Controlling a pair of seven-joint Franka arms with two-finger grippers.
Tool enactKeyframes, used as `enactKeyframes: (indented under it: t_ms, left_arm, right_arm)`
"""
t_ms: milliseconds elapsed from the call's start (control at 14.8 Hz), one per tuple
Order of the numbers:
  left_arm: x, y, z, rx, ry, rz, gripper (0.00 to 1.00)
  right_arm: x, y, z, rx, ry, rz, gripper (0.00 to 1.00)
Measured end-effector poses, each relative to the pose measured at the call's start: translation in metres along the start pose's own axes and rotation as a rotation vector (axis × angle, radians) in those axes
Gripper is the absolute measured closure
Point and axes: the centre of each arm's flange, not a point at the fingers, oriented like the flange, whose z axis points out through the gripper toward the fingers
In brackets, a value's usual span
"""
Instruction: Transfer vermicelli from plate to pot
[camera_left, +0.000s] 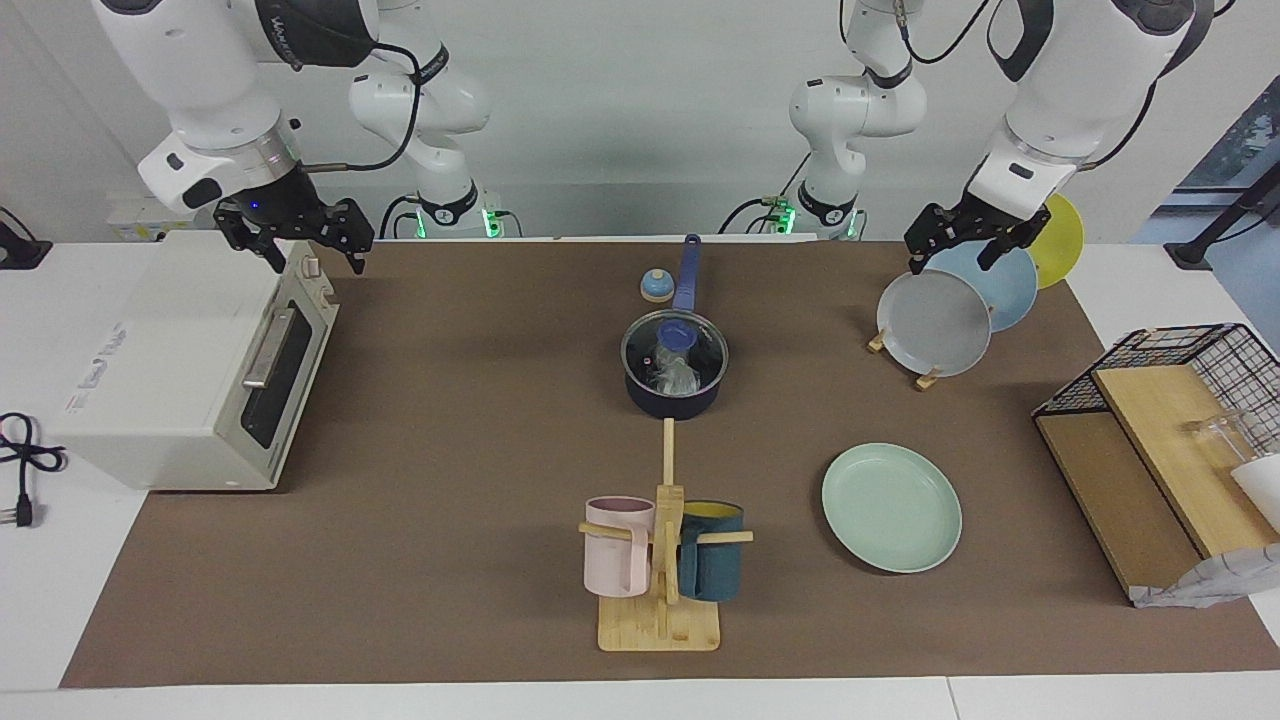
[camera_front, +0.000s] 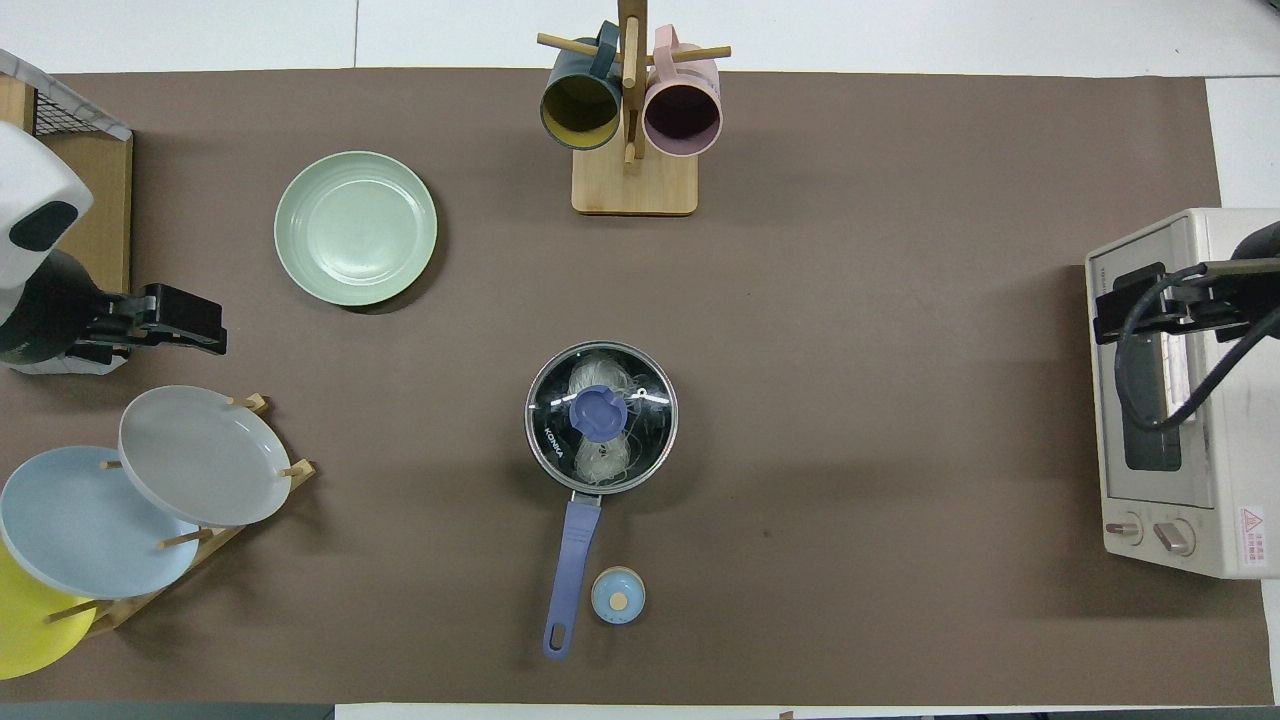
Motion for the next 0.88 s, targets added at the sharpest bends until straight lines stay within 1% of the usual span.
enactKeyframes:
  t_ms: [406,879]
  left_arm:
    - [0.0,0.0,0.0,0.0,0.0,0.0,0.0]
    - [0.0,0.0,0.0,0.0,0.0,0.0,0.0]
  right_arm:
    - [0.0,0.014,-0.001,0.003,-0.001,0.011,0.0]
    - [0.0,0.016,-0.001,0.003,-0.001,0.014,0.0]
